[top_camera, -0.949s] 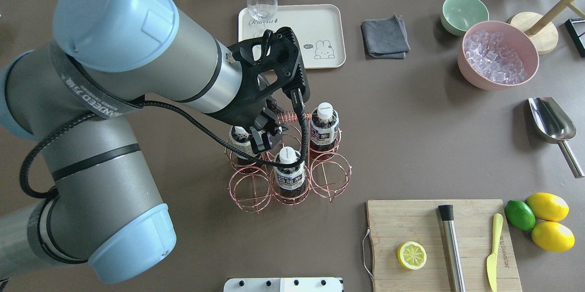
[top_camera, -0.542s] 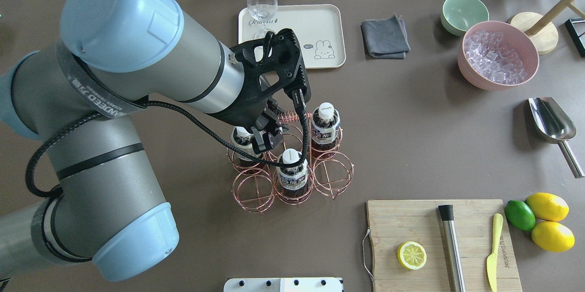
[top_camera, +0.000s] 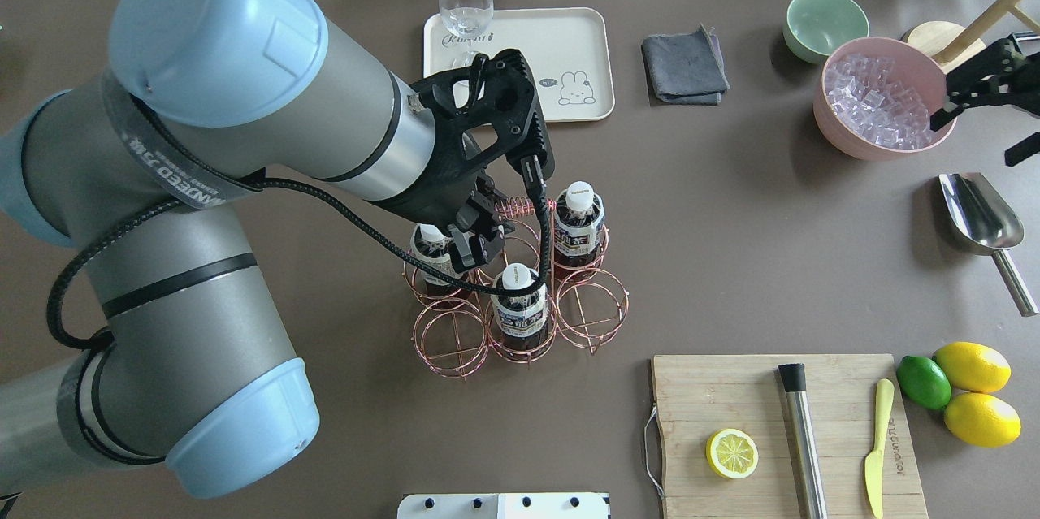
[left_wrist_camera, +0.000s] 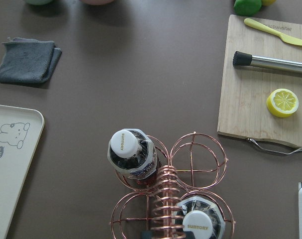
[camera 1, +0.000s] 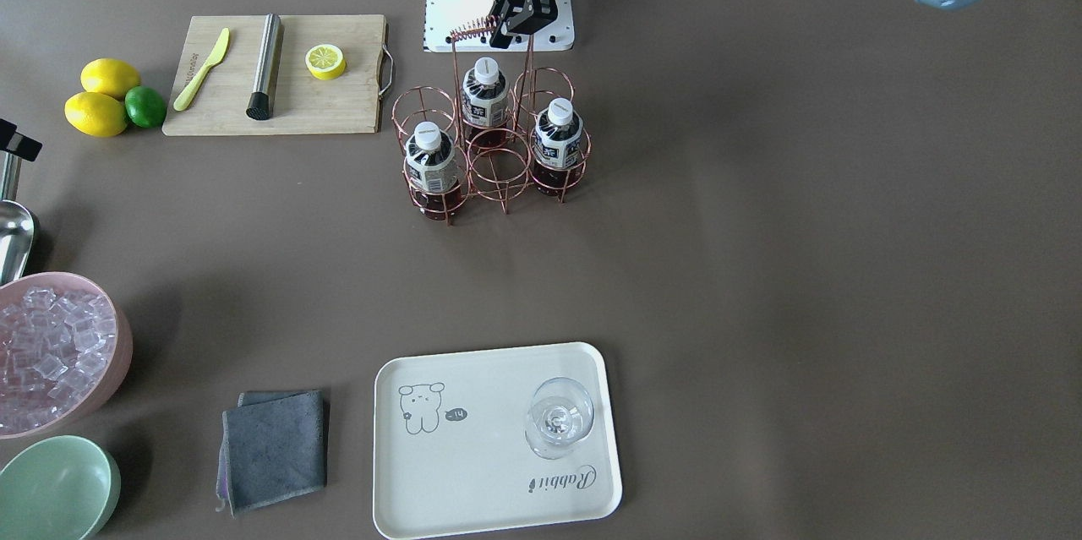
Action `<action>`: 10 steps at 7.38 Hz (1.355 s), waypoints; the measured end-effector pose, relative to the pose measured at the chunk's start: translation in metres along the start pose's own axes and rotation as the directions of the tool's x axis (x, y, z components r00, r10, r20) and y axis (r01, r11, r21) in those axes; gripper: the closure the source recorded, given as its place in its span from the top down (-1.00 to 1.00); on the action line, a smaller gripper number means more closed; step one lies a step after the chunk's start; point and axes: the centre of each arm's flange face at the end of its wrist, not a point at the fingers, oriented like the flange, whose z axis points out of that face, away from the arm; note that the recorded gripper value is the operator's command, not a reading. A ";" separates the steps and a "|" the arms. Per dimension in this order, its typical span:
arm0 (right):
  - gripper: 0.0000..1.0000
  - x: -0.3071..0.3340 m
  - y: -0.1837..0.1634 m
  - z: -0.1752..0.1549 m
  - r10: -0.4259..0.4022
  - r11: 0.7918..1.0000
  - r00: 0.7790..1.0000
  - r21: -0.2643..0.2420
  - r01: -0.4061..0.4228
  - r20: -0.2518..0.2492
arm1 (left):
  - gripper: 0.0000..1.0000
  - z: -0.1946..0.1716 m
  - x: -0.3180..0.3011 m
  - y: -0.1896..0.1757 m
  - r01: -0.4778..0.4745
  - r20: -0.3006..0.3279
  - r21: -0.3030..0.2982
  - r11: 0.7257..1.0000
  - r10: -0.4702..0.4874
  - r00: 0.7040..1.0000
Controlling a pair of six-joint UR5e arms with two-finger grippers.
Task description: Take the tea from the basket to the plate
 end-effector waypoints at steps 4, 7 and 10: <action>0.98 -0.223 0.072 0.057 0.152 0.987 0.988 -0.050 -0.154 -0.033 | -1.00 -0.003 0.001 -0.002 0.005 0.000 0.006 1.000 -0.005 1.000; 0.77 -0.319 0.123 0.095 0.124 0.988 0.991 -0.086 -0.129 -0.059 | -1.00 -0.002 0.000 -0.002 0.005 0.001 0.005 1.000 -0.005 1.000; 0.74 -0.343 0.145 0.113 0.110 0.989 0.991 -0.094 -0.117 -0.076 | -1.00 -0.001 0.001 -0.001 0.005 0.000 0.004 1.000 -0.005 1.000</action>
